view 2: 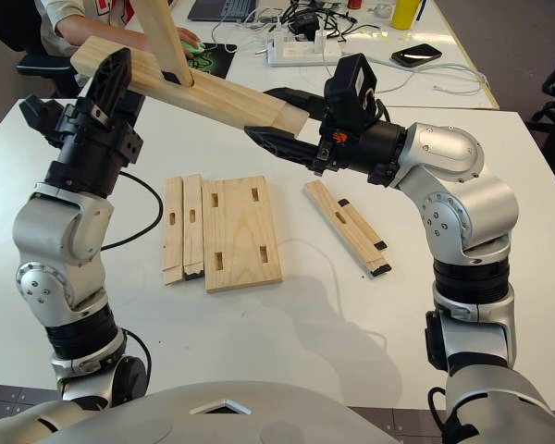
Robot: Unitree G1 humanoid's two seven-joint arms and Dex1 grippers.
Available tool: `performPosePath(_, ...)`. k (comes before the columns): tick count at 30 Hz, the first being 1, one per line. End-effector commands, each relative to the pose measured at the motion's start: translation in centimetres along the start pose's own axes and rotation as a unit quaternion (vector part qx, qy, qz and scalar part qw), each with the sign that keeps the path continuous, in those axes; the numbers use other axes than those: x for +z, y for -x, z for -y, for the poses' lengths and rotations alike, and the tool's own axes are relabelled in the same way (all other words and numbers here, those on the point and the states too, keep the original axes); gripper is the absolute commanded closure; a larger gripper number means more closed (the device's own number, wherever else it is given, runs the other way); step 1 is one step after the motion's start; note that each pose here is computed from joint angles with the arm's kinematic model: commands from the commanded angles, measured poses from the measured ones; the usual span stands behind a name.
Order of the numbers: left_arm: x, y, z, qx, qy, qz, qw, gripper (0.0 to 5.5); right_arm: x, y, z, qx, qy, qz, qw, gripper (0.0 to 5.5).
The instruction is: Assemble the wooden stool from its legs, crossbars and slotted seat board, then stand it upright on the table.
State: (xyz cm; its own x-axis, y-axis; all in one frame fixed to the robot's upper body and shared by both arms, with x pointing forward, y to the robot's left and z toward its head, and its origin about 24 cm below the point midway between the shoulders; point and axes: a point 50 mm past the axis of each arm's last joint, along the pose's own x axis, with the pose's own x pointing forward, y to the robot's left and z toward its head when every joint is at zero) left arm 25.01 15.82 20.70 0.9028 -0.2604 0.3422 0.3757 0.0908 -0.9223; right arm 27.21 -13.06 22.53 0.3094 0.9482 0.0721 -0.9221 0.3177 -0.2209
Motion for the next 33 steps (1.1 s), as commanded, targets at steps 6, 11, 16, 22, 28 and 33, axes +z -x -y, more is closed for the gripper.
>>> performPosePath(6,0.4,-0.1,-0.2,0.003,-0.012,0.017,1.000,4.36,-0.3,0.3,0.0,0.007,-0.007,-0.013,1.000,3.43)
performPosePath(11,0.4,0.0,-0.4,0.007,-0.012,0.021,1.000,4.36,-0.2,0.3,0.1,0.007,-0.009,-0.011,1.000,3.43)
performPosePath(16,0.4,0.1,-0.6,0.014,-0.015,0.023,1.000,4.44,-0.1,0.3,0.1,0.008,-0.016,-0.009,1.000,2.59)
performPosePath(22,0.4,0.2,-0.7,0.017,-0.021,0.025,0.999,4.44,0.3,0.2,0.3,0.005,-0.028,0.004,1.000,2.25)
performPosePath(28,1.0,0.7,-1.5,0.044,-0.097,0.023,0.994,4.44,2.2,0.9,2.5,-0.031,-0.104,0.068,0.992,2.25)
performPosePath(33,1.9,1.3,0.0,0.048,-0.169,0.038,0.984,4.44,0.6,3.0,7.4,-0.205,-0.168,0.071,0.962,2.25)
